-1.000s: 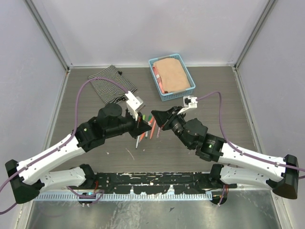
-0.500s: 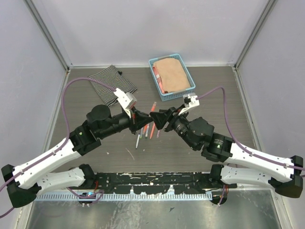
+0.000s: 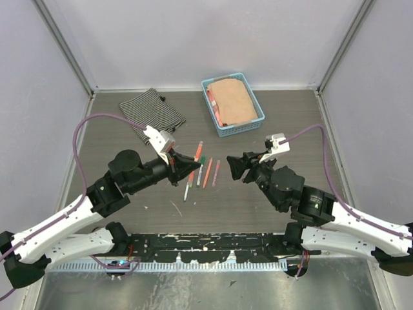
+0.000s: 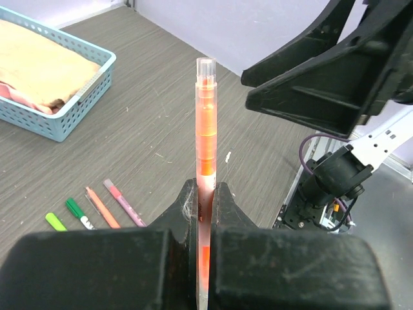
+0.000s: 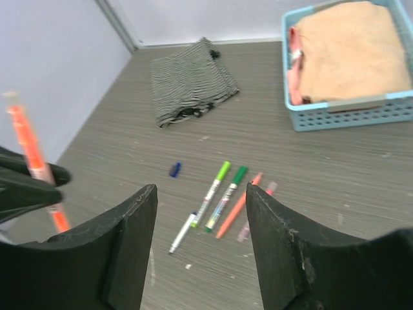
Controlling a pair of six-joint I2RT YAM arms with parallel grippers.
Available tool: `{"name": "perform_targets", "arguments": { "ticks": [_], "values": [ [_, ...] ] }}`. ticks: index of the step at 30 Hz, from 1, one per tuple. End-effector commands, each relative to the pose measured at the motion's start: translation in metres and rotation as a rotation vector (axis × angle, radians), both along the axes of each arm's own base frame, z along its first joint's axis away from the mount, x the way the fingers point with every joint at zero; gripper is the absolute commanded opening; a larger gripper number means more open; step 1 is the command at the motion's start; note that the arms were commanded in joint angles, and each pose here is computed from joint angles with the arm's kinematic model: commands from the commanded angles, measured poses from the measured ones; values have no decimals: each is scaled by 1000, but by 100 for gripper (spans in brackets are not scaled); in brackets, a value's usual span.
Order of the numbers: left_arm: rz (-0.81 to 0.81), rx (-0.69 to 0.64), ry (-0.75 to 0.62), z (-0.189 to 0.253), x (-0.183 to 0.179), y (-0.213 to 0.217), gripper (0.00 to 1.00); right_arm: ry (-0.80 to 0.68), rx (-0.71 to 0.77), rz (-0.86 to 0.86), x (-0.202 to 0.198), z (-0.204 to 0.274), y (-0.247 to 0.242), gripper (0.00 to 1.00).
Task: Insert the pens into the pen caps
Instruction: Press the pen cap onto the pen, then place the pen at the center of the board.
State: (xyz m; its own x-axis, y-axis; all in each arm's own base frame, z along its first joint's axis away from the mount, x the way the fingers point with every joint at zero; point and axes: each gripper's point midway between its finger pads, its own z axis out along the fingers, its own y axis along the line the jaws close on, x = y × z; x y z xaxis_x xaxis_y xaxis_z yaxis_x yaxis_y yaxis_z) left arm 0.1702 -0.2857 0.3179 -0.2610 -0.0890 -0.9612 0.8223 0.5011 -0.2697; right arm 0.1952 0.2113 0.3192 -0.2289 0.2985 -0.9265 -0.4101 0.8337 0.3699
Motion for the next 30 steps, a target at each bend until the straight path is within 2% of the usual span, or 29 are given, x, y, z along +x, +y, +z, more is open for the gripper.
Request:
{"name": "perform_targets", "arguments": {
  "ticks": [1, 4, 7, 9, 17, 23, 26, 30],
  "values": [
    [-20, -5, 6, 0, -4, 1, 0, 5, -105, -158, 12, -10, -31, 63],
    [-8, 24, 25, -7, -1, -1, 0, 22, -214, -227, 21, -21, -36, 65],
    [34, 74, 62, -17, 7, 0, 0, 80, -314, -232, 33, -33, -31, 66],
    [73, 105, 85, -24, 14, 1, 0, 137, -324, -192, 42, -45, -25, 67],
    [261, 303, 258, -83, 52, -5, 0, 279, -130, -168, 64, -69, -58, 66],
    [256, 406, 415, -140, 65, -41, 0, 248, 34, -262, 46, -59, -86, 66],
    [226, 510, 513, -175, 66, -60, 0, 247, 107, -310, 34, -57, -101, 67],
    [231, 534, 582, -198, 78, -85, 0, 248, 154, -348, 23, -57, -114, 67]
  ]
}}
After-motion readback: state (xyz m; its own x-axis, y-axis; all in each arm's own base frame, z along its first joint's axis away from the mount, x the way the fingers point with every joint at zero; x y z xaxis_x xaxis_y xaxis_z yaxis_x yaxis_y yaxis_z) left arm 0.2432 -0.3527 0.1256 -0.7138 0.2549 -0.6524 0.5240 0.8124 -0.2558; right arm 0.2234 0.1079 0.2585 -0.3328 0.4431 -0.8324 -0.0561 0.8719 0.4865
